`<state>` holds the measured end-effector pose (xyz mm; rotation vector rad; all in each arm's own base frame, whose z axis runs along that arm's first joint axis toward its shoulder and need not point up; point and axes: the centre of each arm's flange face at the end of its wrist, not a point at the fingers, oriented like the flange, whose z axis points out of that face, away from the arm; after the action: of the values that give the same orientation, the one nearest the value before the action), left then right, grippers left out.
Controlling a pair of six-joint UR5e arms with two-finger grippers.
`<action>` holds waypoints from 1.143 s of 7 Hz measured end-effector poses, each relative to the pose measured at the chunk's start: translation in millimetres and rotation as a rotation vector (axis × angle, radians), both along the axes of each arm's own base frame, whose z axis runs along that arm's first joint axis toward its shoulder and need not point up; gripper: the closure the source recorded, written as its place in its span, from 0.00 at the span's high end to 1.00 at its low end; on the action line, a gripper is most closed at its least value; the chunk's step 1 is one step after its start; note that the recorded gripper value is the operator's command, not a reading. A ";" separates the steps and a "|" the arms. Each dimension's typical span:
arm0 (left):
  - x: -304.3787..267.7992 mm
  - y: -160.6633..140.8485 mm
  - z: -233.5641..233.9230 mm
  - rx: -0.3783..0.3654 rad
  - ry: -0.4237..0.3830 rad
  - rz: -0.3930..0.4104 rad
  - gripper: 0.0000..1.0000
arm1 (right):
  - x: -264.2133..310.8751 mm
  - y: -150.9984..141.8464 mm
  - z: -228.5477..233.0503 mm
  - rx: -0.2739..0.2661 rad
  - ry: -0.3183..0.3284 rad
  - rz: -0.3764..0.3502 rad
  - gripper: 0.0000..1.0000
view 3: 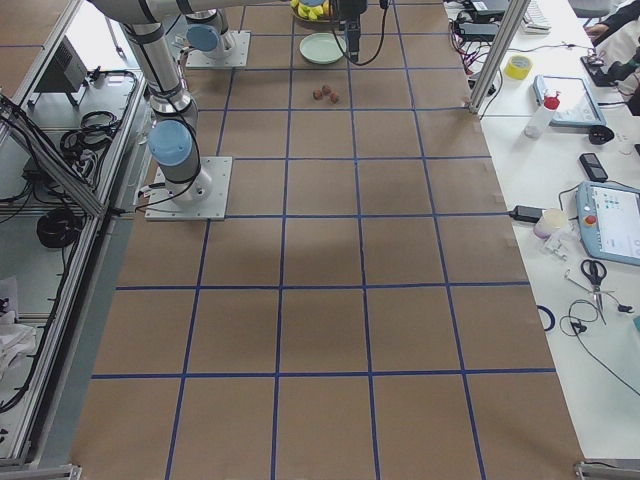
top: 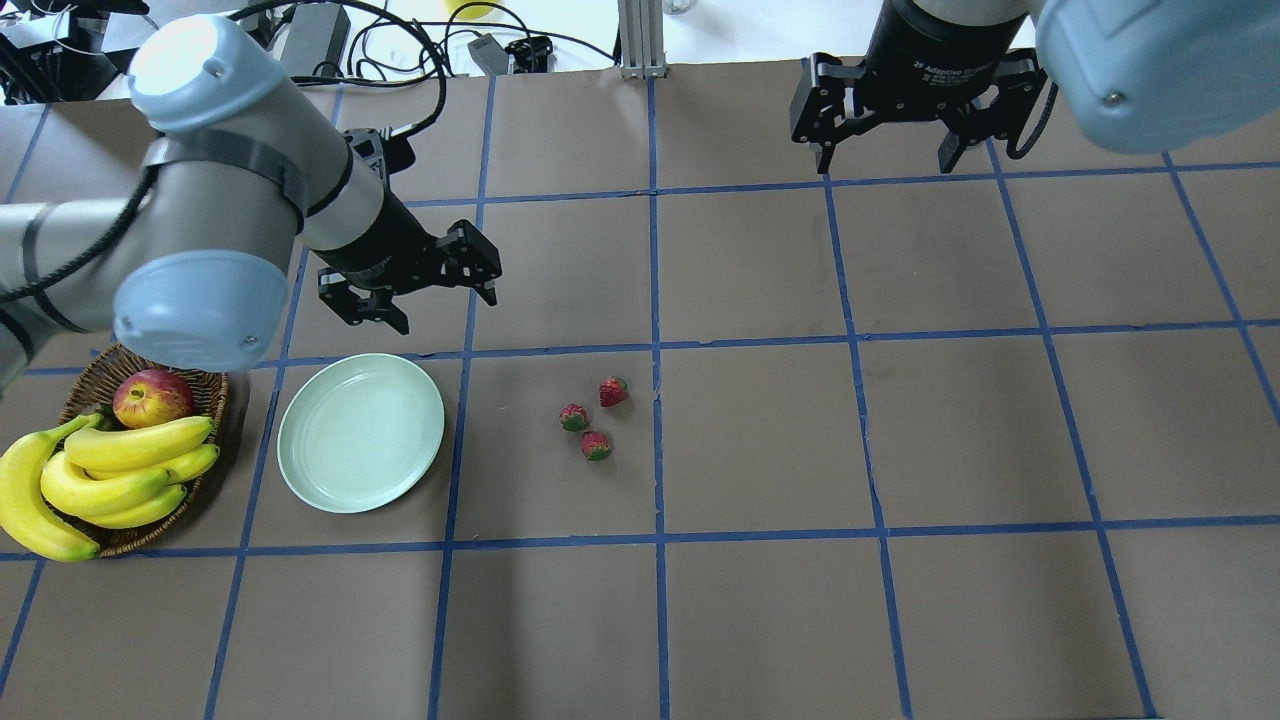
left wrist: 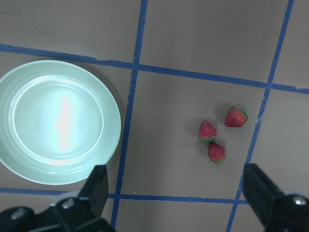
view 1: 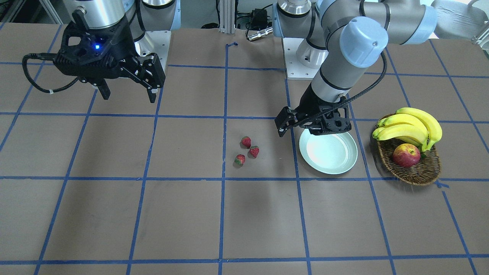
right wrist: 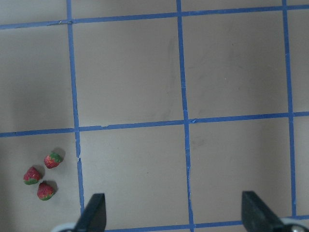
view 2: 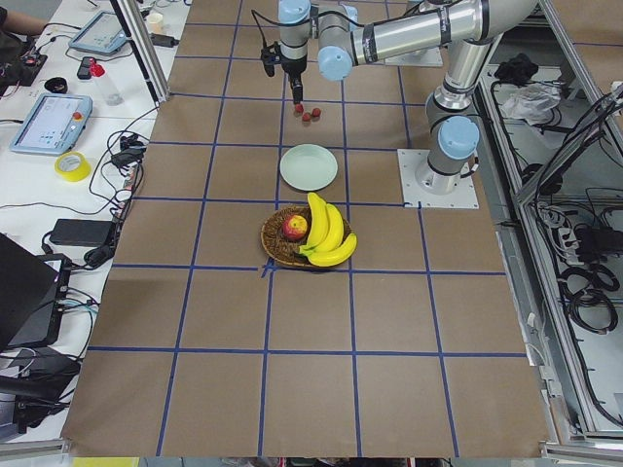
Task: Collect all strawberries into plate
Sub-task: 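Lower the left gripper and grasp one strawberry from the cluster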
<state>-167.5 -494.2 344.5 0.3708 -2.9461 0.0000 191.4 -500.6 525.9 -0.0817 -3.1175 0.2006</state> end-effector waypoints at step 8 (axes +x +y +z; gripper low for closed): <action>-85.3 5.4 -151.2 0.195 -0.028 0.138 0.89 | -2.0 5.5 -0.9 0.005 0.017 0.099 1.00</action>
<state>-252.9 -488.7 193.3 0.6048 -2.9492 -0.2681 189.4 -495.2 525.0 0.0744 -3.1077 0.1941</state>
